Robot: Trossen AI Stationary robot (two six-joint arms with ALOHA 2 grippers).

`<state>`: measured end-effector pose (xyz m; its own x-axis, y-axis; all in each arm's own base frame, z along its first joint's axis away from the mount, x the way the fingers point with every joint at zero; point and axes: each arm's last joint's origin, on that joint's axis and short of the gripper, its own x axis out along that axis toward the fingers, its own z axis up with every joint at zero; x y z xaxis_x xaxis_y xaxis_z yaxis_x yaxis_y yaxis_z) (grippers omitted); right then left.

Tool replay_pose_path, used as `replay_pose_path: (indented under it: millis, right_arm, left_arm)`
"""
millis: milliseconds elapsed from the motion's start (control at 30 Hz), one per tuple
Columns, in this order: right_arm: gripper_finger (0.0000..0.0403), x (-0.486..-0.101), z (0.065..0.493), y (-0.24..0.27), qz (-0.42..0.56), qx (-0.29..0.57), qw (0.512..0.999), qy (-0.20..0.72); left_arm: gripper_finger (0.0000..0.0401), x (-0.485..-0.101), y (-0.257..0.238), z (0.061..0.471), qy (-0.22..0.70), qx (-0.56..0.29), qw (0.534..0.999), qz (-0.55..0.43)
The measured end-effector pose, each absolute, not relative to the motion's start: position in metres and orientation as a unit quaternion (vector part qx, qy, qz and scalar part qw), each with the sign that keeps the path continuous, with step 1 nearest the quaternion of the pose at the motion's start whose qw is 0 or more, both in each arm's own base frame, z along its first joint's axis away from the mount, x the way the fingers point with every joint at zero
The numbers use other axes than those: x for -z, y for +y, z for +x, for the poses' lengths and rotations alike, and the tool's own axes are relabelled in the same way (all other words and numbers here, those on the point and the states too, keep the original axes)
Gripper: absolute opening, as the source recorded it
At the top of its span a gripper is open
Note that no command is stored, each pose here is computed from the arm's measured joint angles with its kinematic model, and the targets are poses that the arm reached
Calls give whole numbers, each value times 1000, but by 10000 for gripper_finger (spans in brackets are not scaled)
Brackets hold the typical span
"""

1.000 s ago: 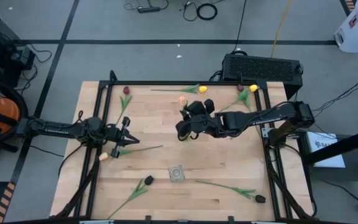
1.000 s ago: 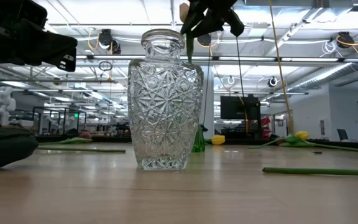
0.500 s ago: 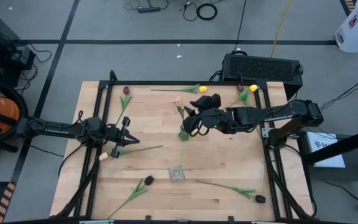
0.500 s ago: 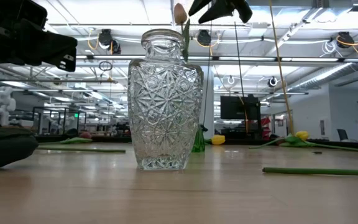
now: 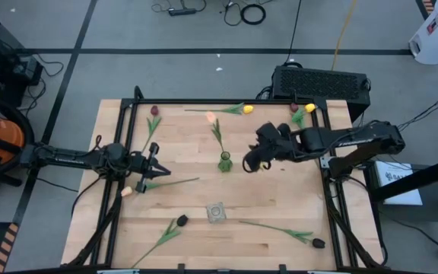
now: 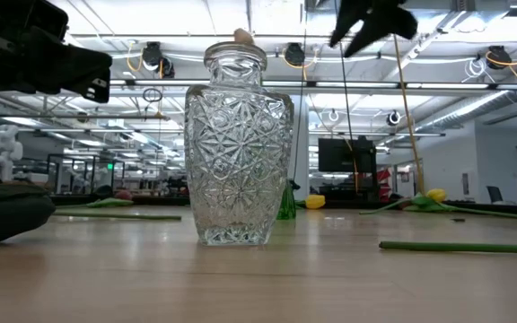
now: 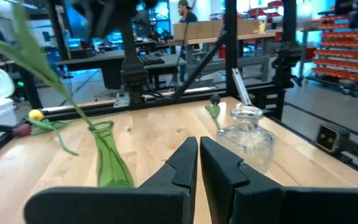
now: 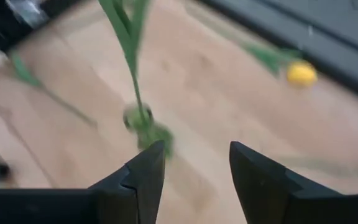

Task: Sort flowers into vase by color
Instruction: Put the left black flower into the transparent vase

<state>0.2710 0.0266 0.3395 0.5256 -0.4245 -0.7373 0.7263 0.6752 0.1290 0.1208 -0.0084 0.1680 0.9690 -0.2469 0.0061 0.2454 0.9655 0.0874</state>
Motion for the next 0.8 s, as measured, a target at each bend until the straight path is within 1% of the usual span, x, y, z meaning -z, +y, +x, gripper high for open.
replay_pose_path:
  millis: [100,233,300,500,800]
  right_arm:
    - [163,-334,261,35,239,347,821,386]
    - [152,-332,254,49,258,348,808,399]
    - [147,-332,252,57,268,346,806,398]
    - [138,-331,248,77,304,348,801,380]
    - [136,-332,242,93,333,361,801,343]
  left_arm:
    - [29,-168,-8,121,-8,123,991,43]
    - [29,-168,-8,121,-8,123,992,41]
    - [29,-169,-8,121,-7,118,993,6]
    - [29,-168,-5,121,9,68,984,-163]
    - [29,-171,-5,121,5,69,960,-271]
